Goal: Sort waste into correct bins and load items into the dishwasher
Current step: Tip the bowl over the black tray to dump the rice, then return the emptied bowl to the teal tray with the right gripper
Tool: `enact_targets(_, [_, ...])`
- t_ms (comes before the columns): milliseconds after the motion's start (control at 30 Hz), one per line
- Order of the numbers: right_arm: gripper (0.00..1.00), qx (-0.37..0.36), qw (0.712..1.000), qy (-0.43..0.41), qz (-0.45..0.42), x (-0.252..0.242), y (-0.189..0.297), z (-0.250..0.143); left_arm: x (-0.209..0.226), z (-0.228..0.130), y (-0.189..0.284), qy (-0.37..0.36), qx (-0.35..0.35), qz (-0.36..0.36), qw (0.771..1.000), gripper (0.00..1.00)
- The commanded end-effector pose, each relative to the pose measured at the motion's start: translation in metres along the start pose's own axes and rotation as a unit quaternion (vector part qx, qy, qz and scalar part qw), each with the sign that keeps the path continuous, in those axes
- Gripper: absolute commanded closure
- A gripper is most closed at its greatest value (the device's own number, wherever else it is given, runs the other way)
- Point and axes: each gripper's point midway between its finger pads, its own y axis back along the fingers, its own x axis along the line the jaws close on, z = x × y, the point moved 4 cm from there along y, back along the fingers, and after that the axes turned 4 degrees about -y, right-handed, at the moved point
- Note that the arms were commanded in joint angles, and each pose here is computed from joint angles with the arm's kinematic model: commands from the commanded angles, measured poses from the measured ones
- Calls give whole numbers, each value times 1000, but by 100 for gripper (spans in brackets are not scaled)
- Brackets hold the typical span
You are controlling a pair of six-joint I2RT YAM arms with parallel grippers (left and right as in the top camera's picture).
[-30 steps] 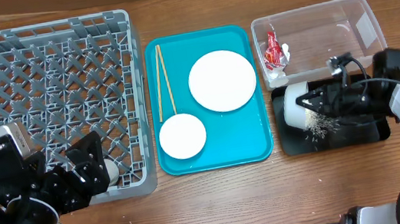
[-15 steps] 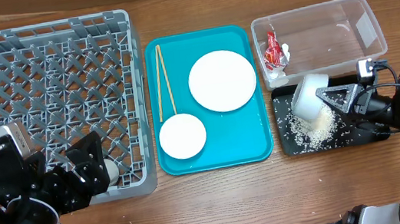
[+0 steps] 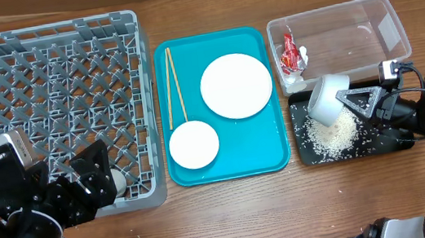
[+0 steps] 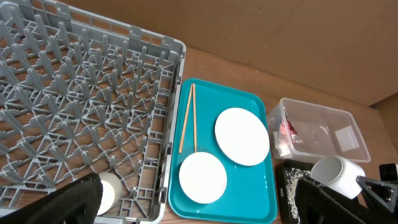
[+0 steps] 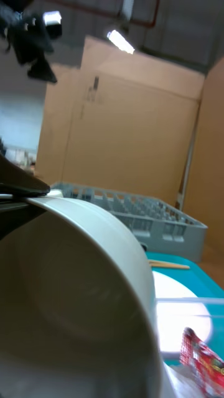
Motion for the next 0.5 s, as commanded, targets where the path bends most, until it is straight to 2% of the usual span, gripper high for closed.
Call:
enact_targets(0, [96,0,999,3,41,21,-2,4,-1,1,2,-13,-4,1,1000,0])
enact_targets(67, [96,1,1000,19,15,16,-2,9,0,1,2,-13,-4,2,1000,0])
enact_targets(133, [96,3,1000,-14,-3,15,-3,12,0,1,2,-13,-4,1,1000,0])
enact_targets(300, [96,38,999,16,-28,39,-21,6,0,1,2,-12,-3,2,1000,0])
enact_targets(400, [96,74,988,38,-131,53,-43,-5,0,1,1,-12,-2,2,1000,0])
enact_targets(467, [96,91,968,58,-226,58,-58,-14,0,1,1,-12,-2,2,1000,0])
